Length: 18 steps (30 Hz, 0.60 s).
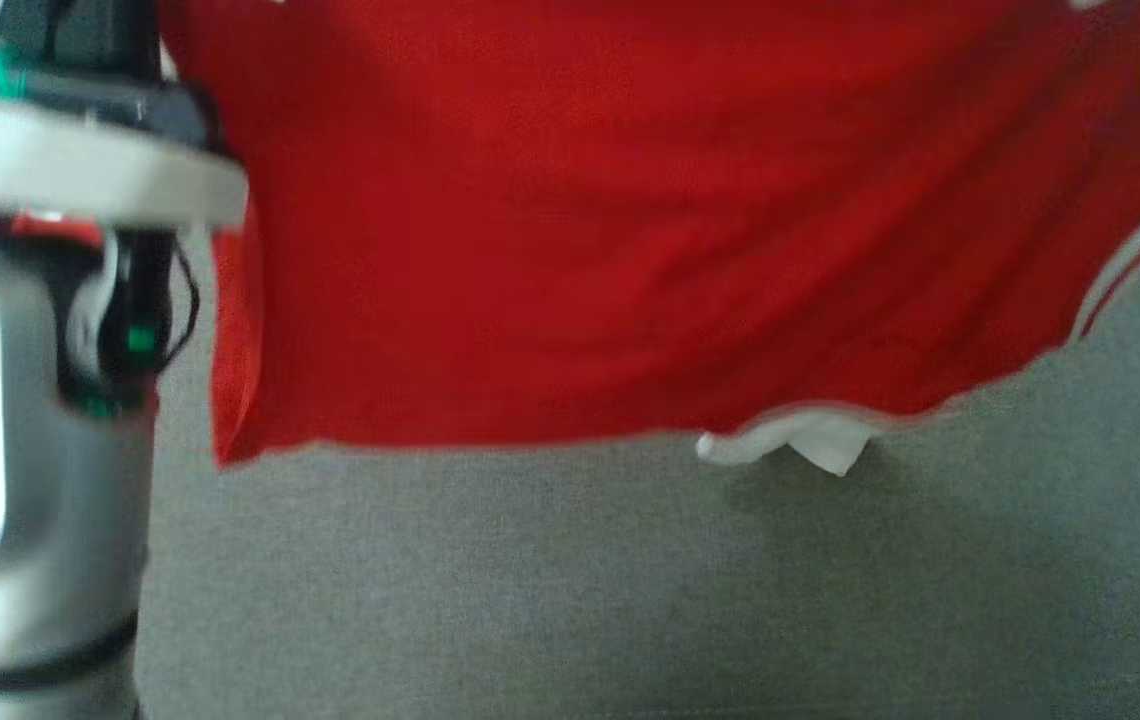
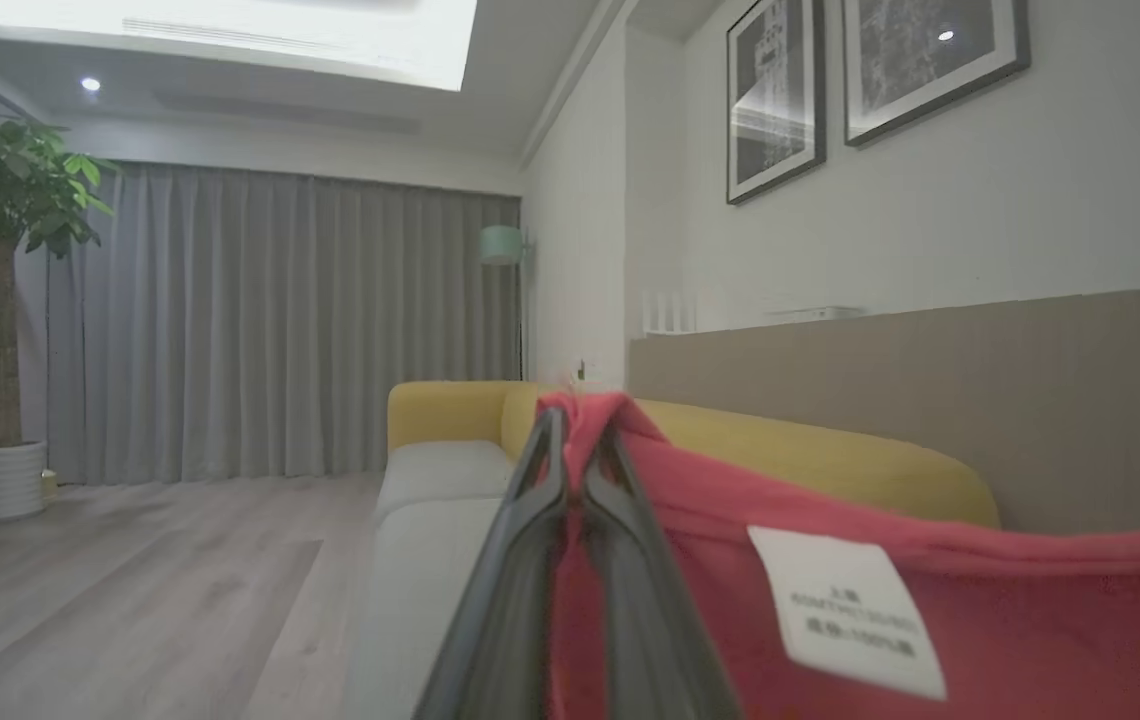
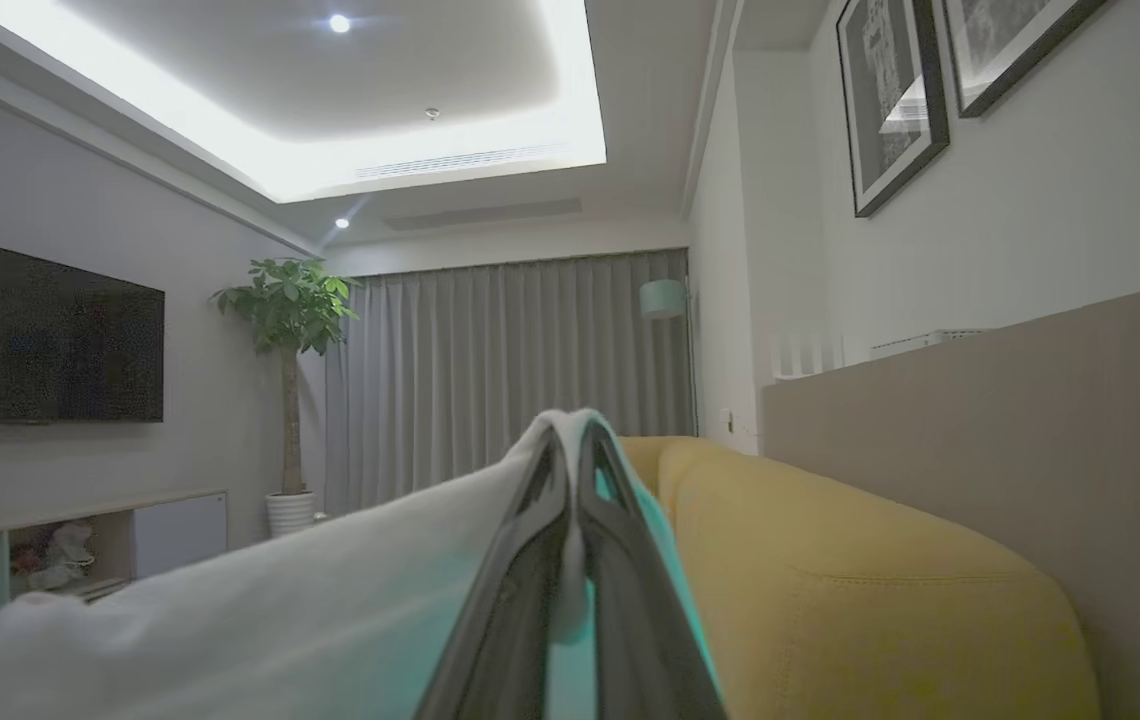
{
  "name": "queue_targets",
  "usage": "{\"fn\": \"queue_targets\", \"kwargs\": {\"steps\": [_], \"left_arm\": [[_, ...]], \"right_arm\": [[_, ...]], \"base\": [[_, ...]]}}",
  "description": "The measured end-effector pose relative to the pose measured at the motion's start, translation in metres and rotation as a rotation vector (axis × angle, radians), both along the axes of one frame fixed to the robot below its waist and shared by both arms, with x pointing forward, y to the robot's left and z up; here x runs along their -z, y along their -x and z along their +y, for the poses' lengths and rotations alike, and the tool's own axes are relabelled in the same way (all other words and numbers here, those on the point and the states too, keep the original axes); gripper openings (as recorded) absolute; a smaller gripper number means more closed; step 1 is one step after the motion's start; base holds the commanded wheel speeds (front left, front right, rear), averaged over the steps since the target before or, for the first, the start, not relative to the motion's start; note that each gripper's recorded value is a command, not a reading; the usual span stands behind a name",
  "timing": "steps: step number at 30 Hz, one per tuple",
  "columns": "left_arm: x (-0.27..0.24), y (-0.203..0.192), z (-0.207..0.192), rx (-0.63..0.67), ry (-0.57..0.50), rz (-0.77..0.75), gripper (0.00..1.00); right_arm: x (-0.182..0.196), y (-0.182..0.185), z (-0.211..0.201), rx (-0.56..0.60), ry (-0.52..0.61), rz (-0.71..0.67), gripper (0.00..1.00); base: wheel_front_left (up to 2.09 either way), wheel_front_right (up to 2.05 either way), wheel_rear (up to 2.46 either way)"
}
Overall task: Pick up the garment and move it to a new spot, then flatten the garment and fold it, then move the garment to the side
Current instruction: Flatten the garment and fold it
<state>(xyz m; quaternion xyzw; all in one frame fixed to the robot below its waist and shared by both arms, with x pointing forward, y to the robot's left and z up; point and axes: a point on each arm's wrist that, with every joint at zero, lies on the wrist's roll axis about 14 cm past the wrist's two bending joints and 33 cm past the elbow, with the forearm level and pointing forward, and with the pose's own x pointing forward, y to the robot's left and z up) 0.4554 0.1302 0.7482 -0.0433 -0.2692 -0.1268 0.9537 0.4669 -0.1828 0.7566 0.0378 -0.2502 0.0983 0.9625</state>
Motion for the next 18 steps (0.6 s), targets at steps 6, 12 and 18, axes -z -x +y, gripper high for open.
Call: {"fn": "queue_targets", "kwargs": {"steps": [6,12,18], "left_arm": [[0.01,-0.07,0.003,-0.006,0.031,0.071,0.0],[-0.009,-0.105,0.008,-0.04,0.068,0.019,0.0],[0.022,-0.134,0.005,-0.061,0.037,0.145,0.0]], "right_arm": [[-0.027,-0.064,0.016,-0.067,-0.073,-0.006,0.0],[-0.046,-0.099,0.039,-0.101,-0.09,-0.021,0.0],[-0.002,-0.128,0.057,-0.101,-0.06,0.142,0.0]], "base": [[0.0,0.0,0.0],[0.0,0.0,0.0],[0.0,0.0,0.0]]}}
